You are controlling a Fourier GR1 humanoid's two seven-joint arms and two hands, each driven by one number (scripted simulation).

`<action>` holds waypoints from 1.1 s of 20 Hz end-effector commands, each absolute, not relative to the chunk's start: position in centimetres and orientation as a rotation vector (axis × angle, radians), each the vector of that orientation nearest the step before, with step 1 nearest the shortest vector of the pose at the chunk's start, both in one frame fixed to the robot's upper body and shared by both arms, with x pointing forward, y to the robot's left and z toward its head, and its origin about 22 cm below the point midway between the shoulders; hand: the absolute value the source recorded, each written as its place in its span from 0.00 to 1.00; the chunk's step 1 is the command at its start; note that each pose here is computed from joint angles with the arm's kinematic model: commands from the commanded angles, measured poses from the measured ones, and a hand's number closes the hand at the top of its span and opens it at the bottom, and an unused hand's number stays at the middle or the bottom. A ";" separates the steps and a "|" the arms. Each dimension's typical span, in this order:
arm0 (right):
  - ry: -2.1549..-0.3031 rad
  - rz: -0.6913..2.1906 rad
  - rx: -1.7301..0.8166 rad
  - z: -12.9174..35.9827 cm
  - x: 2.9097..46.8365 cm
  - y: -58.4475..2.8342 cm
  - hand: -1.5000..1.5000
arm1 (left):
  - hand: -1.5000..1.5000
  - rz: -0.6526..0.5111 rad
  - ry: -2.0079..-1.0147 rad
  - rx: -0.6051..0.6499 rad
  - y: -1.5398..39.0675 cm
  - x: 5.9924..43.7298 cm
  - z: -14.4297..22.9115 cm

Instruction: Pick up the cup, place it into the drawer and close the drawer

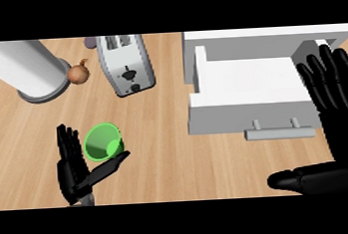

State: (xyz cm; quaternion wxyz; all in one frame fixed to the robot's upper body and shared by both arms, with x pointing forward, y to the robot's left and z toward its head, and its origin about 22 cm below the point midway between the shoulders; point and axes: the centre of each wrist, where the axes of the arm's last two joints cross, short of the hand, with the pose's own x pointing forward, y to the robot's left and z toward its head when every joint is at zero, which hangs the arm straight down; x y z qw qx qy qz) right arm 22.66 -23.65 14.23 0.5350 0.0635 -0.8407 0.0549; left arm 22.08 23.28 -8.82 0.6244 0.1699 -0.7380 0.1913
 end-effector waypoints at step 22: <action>-1.995 0.146 0.189 14.3 23.0 -24.2 0.00 | 0.00 0.457 -1.709 0.318 25.4 22.5 -14.4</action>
